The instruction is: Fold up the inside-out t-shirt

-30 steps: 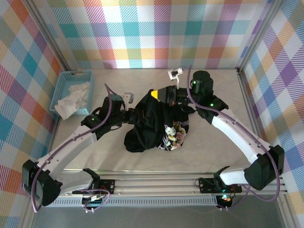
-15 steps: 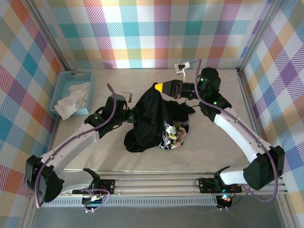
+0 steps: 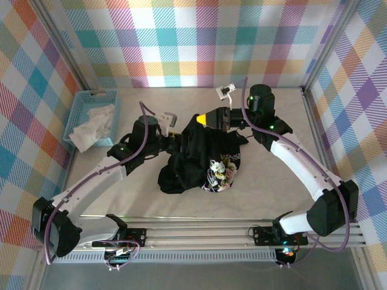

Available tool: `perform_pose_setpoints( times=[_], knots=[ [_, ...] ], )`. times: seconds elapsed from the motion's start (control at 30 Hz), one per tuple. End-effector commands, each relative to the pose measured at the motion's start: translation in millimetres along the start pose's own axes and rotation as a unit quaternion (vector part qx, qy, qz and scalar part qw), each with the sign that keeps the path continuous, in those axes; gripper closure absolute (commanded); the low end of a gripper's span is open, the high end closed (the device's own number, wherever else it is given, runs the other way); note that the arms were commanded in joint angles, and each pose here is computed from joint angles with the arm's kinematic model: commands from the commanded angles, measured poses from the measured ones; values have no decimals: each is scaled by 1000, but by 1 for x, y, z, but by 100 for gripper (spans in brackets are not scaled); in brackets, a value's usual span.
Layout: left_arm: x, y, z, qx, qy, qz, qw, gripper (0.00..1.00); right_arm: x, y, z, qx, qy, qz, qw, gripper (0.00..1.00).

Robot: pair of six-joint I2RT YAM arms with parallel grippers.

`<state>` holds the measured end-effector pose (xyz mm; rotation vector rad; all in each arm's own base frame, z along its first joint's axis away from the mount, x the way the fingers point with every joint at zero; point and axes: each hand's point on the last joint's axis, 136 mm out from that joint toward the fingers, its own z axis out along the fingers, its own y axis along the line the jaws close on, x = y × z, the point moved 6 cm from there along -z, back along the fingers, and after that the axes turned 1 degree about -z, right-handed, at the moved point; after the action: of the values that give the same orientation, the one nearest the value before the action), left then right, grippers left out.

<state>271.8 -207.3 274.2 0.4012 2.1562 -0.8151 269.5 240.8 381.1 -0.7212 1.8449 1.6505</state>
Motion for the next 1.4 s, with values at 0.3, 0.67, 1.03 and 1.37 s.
perform_pose_setpoints(
  times=[0.3, 0.67, 1.03, 1.37],
  knots=[
    [-19, -67, -31, 255, 4, -12, 967, 100, 10, -46, -44, 288, 10, -36, 957, 82],
    [-26, -64, -49, 223, -23, -36, 974, 100, 57, -21, -58, 240, 4, -88, 967, 61],
    [-24, -55, -47, 199, -25, -19, 980, 100, 82, -60, -37, 213, -5, -1, 977, 52],
    [-15, -8, -44, 26, -57, -69, 996, 100, 58, -33, -27, 131, -41, -60, 989, 100]
  ],
)
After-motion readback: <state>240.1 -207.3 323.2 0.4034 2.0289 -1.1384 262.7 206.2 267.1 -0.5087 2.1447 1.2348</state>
